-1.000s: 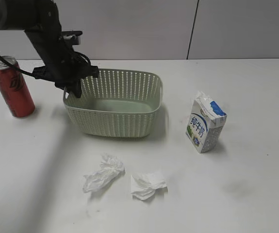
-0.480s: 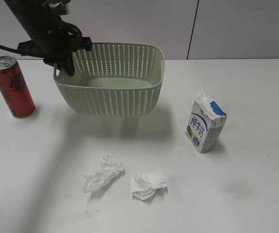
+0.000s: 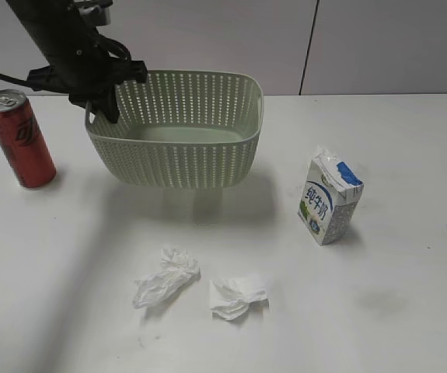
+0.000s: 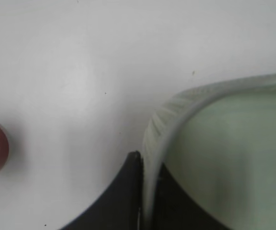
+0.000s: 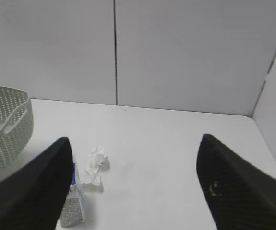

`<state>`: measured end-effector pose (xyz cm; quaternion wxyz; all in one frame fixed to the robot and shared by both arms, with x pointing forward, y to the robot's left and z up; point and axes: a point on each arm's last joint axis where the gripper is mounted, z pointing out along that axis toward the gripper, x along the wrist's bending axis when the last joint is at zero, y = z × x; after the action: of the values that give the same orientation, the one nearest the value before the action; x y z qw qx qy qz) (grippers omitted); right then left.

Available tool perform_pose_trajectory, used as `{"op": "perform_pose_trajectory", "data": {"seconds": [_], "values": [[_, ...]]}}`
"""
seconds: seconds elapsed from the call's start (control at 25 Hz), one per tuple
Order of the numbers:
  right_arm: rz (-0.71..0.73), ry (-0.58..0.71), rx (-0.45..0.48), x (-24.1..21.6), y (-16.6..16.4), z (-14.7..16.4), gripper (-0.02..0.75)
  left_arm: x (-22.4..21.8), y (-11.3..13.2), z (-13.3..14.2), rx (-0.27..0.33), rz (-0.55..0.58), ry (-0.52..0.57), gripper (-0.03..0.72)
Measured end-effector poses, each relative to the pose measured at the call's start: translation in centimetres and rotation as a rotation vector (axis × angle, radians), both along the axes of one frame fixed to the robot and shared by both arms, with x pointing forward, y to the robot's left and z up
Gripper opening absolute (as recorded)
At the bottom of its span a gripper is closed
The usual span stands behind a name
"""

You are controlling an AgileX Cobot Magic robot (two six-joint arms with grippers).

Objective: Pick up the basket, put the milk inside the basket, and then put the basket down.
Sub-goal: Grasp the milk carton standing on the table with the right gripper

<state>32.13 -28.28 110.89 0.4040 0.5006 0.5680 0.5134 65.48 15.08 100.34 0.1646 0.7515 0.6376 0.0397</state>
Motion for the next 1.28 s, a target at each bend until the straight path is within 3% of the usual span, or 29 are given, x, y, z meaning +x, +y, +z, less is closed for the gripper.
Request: {"op": "perform_pose_trajectory", "data": {"seconds": [0.24,0.4,0.6,0.8,1.28], "values": [[0.145,0.229,-0.031,7.2,1.7,2.5,0.659,0.0,0.0,0.0,-0.005,0.002,0.003,0.000],[0.223,0.447,-0.039,12.4,2.6,1.7,0.659,0.0,0.0,0.0,-0.005,0.002,0.003,0.000],[0.326,0.687,-0.079,17.0,5.5,-2.1,0.657,0.0,0.0,0.0,-0.005,0.002,0.004,0.000],[0.354,0.870,-0.208,18.5,9.8,-6.8,0.654,-0.1,0.0,0.0,-0.004,0.001,0.009,0.000],[0.259,0.984,-0.217,22.3,12.4,-15.5,0.638,-0.1,0.0,0.0,0.003,0.000,0.014,0.000]]}}
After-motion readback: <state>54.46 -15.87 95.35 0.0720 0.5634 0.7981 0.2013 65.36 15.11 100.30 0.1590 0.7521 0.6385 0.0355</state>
